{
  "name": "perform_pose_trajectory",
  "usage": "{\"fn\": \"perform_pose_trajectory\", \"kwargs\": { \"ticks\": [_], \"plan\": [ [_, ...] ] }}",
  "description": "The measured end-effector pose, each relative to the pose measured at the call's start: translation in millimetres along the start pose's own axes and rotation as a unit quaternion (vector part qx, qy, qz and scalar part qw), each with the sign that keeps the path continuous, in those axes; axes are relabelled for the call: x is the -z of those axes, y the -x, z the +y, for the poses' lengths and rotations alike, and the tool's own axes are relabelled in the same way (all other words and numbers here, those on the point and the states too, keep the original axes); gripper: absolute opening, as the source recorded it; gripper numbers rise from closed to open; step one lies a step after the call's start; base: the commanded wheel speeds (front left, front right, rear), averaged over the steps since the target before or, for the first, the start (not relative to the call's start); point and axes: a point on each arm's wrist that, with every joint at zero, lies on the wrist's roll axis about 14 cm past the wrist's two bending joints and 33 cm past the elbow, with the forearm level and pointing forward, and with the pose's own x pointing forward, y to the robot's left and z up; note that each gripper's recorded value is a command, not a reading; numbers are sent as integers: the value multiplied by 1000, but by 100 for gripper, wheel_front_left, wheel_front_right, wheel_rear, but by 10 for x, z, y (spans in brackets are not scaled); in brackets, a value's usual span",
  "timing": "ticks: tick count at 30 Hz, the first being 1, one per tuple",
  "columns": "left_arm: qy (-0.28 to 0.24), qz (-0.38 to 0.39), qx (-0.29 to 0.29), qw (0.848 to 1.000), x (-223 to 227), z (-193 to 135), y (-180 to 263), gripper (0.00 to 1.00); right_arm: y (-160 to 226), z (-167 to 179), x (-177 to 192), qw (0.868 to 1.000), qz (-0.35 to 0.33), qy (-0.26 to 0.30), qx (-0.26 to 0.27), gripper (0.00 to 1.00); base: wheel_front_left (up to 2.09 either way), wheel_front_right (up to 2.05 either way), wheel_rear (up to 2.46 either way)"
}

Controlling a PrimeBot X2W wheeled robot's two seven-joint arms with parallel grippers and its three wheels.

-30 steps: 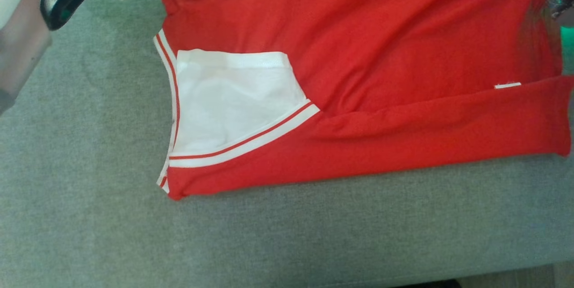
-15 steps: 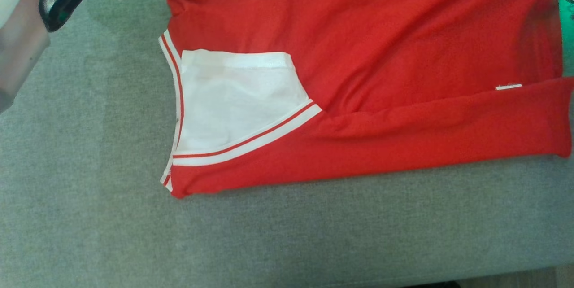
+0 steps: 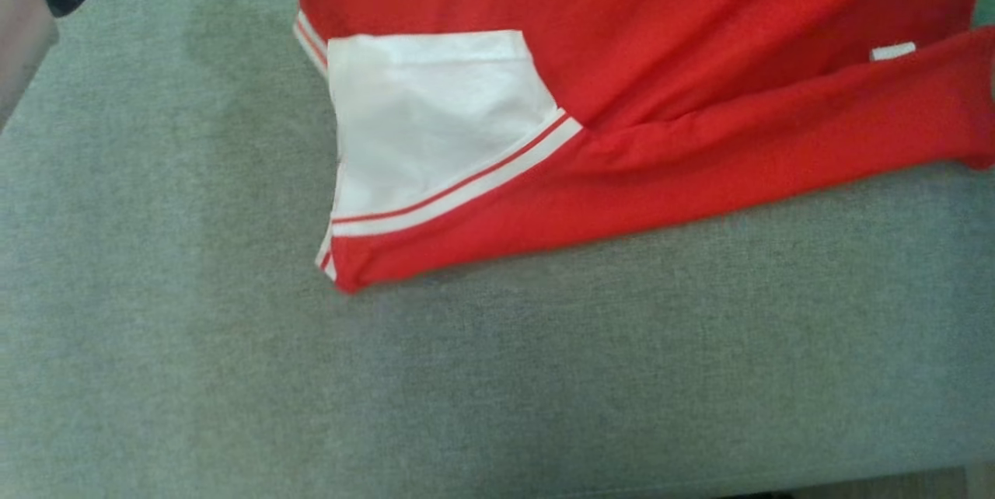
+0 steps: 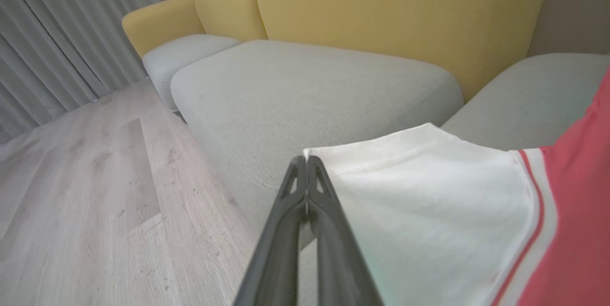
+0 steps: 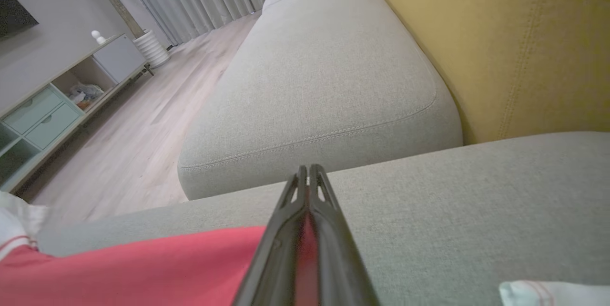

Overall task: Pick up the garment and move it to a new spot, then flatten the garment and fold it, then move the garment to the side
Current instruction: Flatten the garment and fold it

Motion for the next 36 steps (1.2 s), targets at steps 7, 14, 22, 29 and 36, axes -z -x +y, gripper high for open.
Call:
{"fn": "perform_pose_trajectory", "kwargs": {
  "ticks": [7, 14, 22, 29, 36],
  "plan": [
    [5, -46, 4, 999, -224, -47, 185, 0, 163, -86, 354, 999, 38, 15, 10, 0, 0, 0, 0],
    [25, -52, 28, 998, -114, -339, 566, 0, 277, -140, 440, 999, 30, 37, 18, 0, 0, 0, 0],
    [51, -42, 35, 997, 17, -700, 1078, 0, 320, -192, 578, 996, 32, 82, 26, 0, 0, 0, 0],
    [83, -23, 40, 995, 110, -1024, 1436, 0, 374, -235, 687, 995, 36, 87, 33, 0, 0, 0, 0],
    [115, 11, 43, 992, 328, -1322, 1644, 0, 497, -271, 901, 995, 55, 79, 37, 0, 0, 0, 0]
  ]
}}
